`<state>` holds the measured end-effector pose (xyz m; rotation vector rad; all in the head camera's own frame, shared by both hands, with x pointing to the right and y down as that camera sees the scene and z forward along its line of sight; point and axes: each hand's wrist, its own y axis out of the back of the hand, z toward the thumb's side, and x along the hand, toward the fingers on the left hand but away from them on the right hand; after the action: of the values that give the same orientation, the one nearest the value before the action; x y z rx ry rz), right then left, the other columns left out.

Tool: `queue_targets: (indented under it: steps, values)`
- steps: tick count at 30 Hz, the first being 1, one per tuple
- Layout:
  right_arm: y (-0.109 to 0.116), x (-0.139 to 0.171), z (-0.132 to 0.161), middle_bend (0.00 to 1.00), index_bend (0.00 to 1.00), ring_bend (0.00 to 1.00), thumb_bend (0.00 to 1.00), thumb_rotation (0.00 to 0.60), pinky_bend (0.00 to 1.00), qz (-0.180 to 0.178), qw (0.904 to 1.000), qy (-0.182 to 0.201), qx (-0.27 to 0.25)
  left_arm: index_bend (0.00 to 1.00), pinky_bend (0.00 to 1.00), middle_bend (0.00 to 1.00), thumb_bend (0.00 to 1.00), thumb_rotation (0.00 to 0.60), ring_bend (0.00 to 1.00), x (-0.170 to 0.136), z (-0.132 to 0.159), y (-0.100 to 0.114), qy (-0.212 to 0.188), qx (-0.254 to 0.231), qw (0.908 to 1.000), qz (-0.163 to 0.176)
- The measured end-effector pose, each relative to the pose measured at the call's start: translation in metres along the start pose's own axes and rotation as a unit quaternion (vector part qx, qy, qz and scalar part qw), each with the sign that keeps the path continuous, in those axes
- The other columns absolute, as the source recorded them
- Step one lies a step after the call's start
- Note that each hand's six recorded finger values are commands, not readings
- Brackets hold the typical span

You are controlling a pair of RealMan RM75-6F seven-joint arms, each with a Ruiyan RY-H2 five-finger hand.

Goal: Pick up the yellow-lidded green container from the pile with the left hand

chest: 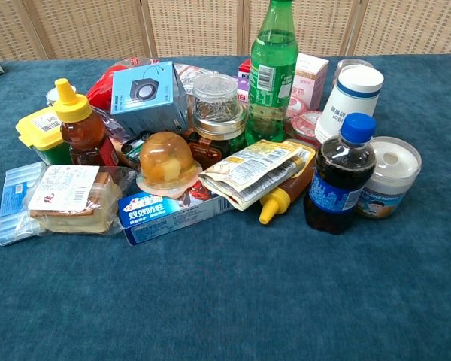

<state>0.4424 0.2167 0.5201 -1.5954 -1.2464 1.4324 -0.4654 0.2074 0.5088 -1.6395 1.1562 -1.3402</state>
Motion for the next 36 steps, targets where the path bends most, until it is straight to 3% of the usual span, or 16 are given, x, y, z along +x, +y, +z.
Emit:
queue_targets:
  steps: [10, 17, 27, 36]
  values:
    - [0.003, 0.001, 0.001, 0.00, 0.00, 0.00, 0.00, 0.600, 0.00, -0.004, 1.0000, 0.001, -0.003, 0.12, 0.00, 0.00, 0.22, 0.600, 0.00, 0.006, -0.001, -0.011, -0.007, 0.008, 0.9998, -0.014]
    - [0.004, 0.000, -0.002, 0.00, 0.00, 0.00, 0.00, 0.600, 0.00, -0.006, 1.0000, -0.005, -0.005, 0.03, 0.00, 0.00, 0.22, 0.600, 0.00, 0.040, 0.010, -0.022, -0.055, 0.040, 0.9972, -0.030]
    - [0.010, 0.000, -0.005, 0.00, 0.00, 0.00, 0.00, 0.600, 0.00, -0.013, 0.9998, -0.006, -0.014, 0.02, 0.00, 0.00, 0.22, 0.600, 0.00, 0.105, 0.038, -0.050, -0.094, 0.109, 0.9858, -0.086]
    - [0.014, 0.000, -0.007, 0.00, 0.00, 0.00, 0.00, 0.600, 0.00, -0.018, 0.9995, -0.008, -0.024, 0.02, 0.00, 0.00, 0.22, 0.600, 0.00, 0.137, 0.060, -0.080, -0.104, 0.171, 0.9702, -0.137]
